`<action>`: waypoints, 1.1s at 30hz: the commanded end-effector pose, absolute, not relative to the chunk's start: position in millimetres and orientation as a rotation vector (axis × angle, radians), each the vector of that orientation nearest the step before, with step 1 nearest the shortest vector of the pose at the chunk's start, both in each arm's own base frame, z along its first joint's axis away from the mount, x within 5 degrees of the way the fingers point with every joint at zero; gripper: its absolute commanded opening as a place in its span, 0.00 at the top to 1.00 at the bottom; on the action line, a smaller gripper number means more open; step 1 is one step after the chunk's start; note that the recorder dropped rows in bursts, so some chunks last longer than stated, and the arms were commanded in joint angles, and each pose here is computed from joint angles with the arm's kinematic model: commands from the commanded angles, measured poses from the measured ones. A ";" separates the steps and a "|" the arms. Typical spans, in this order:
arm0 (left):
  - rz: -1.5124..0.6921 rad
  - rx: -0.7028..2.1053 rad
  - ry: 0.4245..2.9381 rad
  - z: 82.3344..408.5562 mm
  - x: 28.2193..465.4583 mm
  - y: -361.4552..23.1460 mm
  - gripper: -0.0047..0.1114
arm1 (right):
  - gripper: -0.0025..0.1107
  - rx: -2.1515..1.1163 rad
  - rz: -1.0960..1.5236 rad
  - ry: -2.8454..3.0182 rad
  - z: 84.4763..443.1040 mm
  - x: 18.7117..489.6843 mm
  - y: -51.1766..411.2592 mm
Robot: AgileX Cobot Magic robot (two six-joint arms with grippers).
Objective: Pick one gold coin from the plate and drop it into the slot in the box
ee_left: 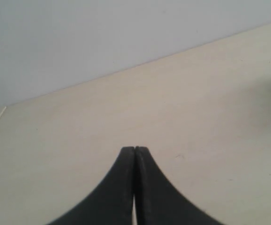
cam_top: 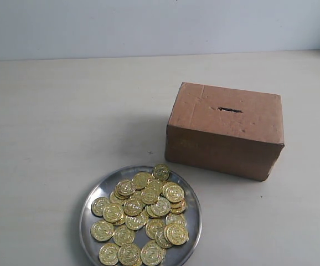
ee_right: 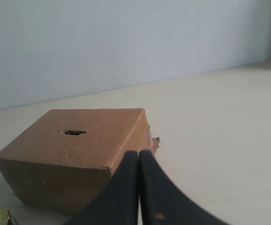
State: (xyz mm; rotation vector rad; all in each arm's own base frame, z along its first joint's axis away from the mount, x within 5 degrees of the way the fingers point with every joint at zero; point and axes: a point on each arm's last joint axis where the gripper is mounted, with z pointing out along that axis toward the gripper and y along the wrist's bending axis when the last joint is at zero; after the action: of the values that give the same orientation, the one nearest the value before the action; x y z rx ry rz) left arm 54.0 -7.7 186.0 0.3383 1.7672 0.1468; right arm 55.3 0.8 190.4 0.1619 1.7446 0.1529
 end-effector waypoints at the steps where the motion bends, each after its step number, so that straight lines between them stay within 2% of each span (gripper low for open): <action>1: 0.068 0.237 1.792 184.0 53.6 -7.5 0.96 | 0.98 0.143 0.126 1.730 190.5 55.3 0.2; 9: -0.004 0.144 1.802 183.9 53.6 -7.3 0.96 | 0.98 0.057 0.044 1.742 189.7 55.1 -0.4; 19: -0.005 0.153 1.822 182.0 53.1 -7.7 0.96 | 0.98 0.166 0.144 1.755 188.1 54.8 0.3; 33: 0.032 0.172 1.812 182.9 53.4 -6.4 0.96 | 0.98 0.163 0.143 1.755 188.1 54.8 0.4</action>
State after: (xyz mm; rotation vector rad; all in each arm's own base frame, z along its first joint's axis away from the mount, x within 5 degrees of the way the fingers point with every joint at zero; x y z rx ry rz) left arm 53.4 -7.5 183.4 0.1621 1.8182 0.0062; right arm 55.1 0.6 189.4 0.1538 1.7562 0.1423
